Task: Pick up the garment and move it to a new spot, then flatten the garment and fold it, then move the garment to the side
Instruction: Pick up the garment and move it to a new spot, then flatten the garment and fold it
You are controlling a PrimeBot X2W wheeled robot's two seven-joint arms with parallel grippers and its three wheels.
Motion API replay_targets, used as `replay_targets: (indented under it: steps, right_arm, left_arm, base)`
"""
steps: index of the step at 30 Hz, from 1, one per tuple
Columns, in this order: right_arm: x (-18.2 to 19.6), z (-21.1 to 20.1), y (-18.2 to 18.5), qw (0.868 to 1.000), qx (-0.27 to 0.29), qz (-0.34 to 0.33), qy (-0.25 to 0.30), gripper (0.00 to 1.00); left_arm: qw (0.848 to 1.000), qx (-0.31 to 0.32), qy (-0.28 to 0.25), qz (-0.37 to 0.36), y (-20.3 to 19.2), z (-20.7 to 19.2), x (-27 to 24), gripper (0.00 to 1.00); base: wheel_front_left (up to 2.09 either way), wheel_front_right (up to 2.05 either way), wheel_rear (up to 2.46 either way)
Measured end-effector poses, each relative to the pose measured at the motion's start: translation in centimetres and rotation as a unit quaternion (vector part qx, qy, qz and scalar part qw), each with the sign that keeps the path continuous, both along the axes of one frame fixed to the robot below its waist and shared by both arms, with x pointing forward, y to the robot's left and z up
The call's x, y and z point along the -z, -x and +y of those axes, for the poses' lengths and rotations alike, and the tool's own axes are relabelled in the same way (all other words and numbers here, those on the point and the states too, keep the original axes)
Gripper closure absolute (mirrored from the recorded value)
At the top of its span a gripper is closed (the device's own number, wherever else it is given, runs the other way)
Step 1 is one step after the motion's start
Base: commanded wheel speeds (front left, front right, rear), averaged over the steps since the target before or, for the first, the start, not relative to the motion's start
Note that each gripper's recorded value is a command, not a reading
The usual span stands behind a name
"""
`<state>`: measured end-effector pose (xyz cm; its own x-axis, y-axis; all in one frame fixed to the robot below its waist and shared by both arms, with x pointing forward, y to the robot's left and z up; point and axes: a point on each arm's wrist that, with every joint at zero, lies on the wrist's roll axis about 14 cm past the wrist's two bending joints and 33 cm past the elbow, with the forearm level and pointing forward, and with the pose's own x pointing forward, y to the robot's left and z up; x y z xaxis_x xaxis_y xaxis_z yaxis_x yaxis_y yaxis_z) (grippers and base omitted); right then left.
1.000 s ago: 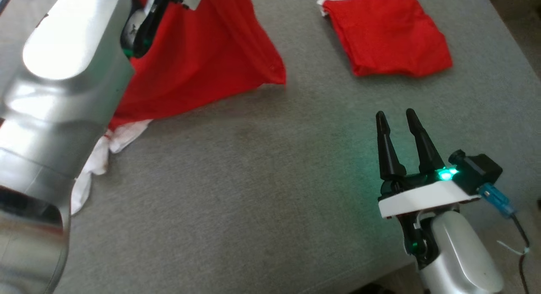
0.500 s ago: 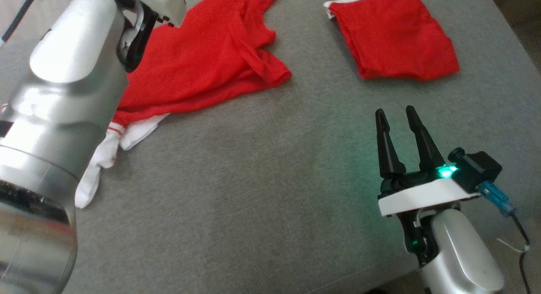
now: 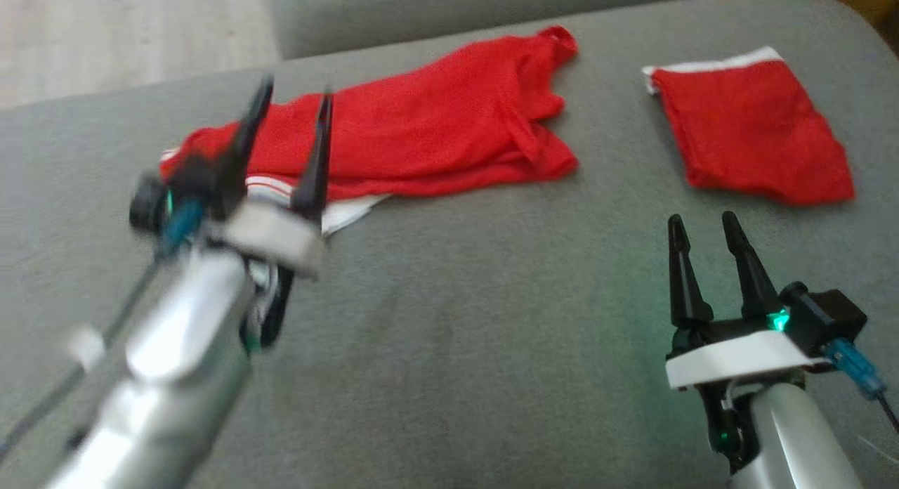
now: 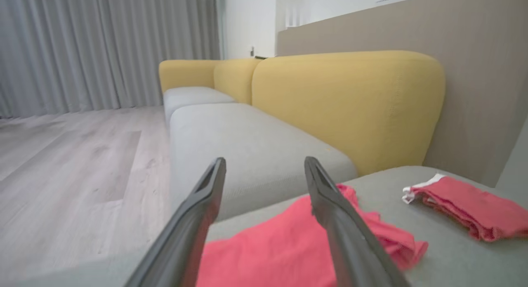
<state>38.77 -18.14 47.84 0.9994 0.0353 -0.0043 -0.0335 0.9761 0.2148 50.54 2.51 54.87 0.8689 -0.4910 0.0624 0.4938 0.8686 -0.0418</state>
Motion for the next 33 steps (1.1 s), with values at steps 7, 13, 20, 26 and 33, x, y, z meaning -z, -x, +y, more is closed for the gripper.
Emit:
replay_targets:
  steps: [7,13,20,26,33]
  right_arm:
    - [-0.9,0.9,0.1,1.0,-0.012,-0.014,0.002,0.0]
    - [-0.8,1.8,0.4,1.0,-0.025,-0.014,0.004,0.0]
    - [-0.1,2.2,-0.1,0.999,-0.032,-0.005,0.003,0.0]
    - [0.7,1.8,-0.7,1.0,-0.026,0.006,0.004,0.0]
    - [1.9,0.9,-1.1,1.0,-0.013,0.022,0.006,0.0]
  left_arm:
    - [0.993,-0.102,0.011,0.056,7.2,6.2,4.9,0.0]
    - [0.985,-0.15,0.027,0.076,11.1,8.2,6.7,0.0]
    - [0.987,-0.142,-0.006,0.08,10.4,8.5,8.0,0.0]
    - [0.975,-0.116,-0.088,0.169,9.1,8.4,12.9,0.0]
    - [0.954,-0.104,-0.171,0.225,7.3,9.5,16.8,0.0]
  base:
    - [0.0,0.0,0.0]
    - [0.0,0.0,0.0]
    - [0.0,0.0,0.0]
    - [0.0,0.0,0.0]
    - [0.0,0.0,0.0]
